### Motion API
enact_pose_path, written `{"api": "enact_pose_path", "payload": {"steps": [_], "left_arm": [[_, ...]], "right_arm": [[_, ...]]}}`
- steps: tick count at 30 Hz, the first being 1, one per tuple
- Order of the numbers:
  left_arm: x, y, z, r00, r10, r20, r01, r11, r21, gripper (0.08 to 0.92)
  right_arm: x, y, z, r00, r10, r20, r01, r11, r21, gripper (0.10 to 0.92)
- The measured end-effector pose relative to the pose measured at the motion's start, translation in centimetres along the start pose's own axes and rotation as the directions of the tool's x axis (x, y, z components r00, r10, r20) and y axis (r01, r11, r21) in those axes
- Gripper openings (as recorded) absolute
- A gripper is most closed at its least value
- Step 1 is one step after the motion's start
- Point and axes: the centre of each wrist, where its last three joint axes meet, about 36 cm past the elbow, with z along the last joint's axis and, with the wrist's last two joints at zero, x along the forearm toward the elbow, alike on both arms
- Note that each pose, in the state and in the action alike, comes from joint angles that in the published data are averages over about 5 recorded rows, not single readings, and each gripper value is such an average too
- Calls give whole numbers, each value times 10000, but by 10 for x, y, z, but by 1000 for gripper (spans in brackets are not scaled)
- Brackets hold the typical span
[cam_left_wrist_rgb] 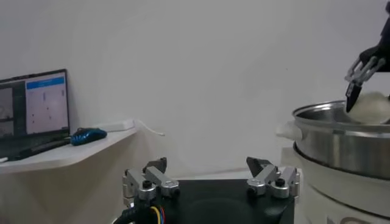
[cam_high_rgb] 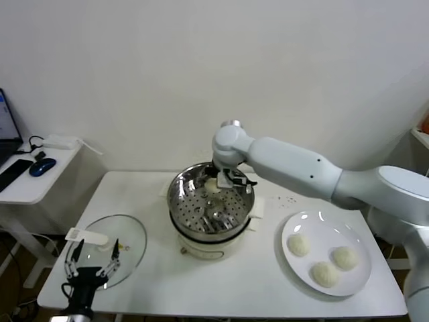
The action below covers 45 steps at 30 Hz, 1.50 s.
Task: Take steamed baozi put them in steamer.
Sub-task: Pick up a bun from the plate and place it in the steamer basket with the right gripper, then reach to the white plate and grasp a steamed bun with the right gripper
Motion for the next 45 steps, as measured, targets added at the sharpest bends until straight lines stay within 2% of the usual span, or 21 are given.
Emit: {"api": "enact_pose_path", "payload": {"steps": [15,22,33,40,45], "left_arm": [[-2,0,3,10000,-31,-47,31,10000,42,823],[-2,0,4,10000,-33,-75,34,10000,49,823],[-2,0,1,10000,-65,-49,65,10000,41,823],[-1,0,0,10000,-56,-63,56,10000,44,823],[-5,0,-4,9999,-80,125,78,9999,100,823]], "right_arm": [[-26,1,-2,9995,-303,-31,303,9995,-57,701],[-28,0,0,9997,-235,-5,235,9997,-68,811],[0,10,11,9996,-218,179,223,9994,-266,823],[43,53,44,9971,-269,717,417,9761,-2134,823],[69,106,66,9903,-18,1390,661,8857,-4595,823]]}}
